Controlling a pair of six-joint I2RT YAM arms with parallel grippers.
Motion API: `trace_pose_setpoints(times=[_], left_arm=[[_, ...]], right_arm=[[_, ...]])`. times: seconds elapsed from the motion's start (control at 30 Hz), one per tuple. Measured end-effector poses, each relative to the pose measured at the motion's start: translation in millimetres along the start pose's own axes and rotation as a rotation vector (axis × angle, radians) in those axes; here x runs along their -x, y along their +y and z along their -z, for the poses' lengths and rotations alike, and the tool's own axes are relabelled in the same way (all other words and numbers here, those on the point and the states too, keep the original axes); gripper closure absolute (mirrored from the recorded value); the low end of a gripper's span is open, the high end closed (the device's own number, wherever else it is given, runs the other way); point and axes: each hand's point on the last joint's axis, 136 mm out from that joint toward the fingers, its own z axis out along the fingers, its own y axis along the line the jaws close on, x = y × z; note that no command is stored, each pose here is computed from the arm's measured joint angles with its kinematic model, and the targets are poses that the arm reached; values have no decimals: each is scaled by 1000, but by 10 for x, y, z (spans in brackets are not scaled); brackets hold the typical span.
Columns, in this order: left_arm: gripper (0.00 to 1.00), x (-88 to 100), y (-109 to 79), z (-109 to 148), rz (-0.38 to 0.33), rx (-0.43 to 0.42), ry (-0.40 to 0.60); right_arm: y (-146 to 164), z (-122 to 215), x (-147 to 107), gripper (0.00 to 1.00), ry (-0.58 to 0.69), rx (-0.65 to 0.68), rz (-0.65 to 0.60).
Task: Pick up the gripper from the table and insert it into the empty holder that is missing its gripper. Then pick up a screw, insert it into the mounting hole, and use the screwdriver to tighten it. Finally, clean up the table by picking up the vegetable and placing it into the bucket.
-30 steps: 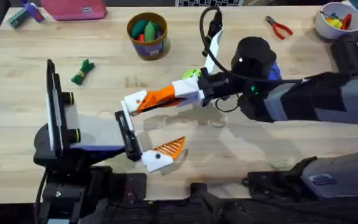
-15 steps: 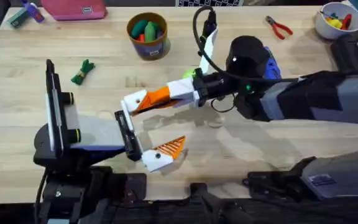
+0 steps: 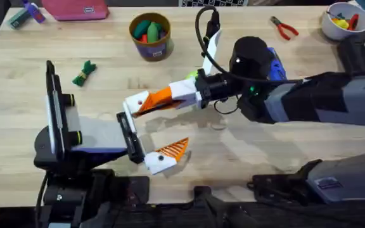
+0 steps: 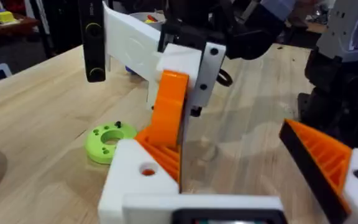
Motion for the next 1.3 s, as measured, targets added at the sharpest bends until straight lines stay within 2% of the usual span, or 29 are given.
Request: trace_pose_setpoints(times=[1.3], left_arm=[[12, 0, -56, -2, -8, -31, 0]], right_arm=[[41, 58, -67, 993, 65, 25, 14]])
